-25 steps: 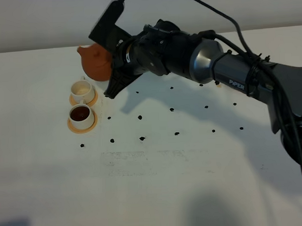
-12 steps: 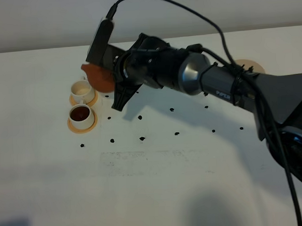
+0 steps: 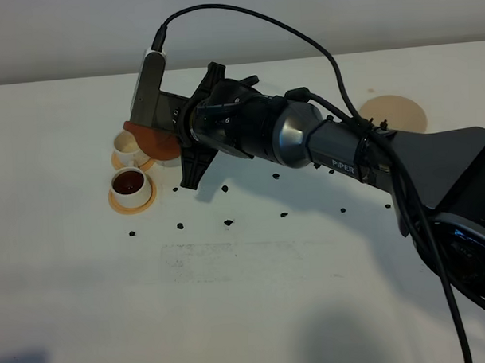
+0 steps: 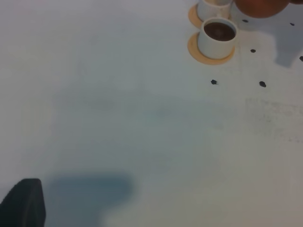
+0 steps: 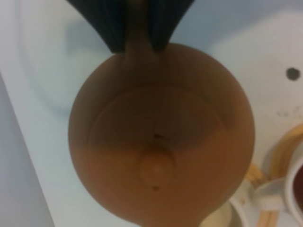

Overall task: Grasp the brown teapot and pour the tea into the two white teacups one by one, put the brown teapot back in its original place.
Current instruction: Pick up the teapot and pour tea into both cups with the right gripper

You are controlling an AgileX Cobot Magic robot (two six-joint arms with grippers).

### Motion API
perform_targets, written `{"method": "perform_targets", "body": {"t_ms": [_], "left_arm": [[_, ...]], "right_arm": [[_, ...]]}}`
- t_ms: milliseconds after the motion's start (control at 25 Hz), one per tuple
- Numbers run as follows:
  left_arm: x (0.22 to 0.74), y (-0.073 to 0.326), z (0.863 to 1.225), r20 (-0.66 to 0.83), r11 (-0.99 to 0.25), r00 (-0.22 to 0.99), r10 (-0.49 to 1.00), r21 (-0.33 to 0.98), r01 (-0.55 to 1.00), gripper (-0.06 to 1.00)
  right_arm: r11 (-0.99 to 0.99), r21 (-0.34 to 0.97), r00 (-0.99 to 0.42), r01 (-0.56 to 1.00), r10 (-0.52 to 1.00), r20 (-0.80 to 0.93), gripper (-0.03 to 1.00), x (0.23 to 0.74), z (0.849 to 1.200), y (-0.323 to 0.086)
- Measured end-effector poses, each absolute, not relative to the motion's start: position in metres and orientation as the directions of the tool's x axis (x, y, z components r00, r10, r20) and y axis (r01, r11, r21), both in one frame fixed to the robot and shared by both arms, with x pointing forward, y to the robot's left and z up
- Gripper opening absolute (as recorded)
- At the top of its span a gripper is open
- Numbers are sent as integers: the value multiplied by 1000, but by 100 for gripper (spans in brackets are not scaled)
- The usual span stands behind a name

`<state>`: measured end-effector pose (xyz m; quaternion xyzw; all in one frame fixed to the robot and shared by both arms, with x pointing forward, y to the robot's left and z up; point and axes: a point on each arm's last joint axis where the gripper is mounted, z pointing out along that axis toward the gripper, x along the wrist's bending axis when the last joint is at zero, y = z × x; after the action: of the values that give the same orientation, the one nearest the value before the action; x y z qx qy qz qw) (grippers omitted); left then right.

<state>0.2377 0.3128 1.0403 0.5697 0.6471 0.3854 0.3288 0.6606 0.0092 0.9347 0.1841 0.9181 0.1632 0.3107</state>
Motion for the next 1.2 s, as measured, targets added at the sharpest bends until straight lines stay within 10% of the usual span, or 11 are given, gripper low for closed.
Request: {"method": "perform_targets", "body": {"t_ms": [1200], "left_arm": [[238, 313, 1040, 14, 54, -134, 991, 873, 484, 32]], "right_arm": [[957, 282, -678, 64, 249, -692, 9, 667, 942, 9]]}}
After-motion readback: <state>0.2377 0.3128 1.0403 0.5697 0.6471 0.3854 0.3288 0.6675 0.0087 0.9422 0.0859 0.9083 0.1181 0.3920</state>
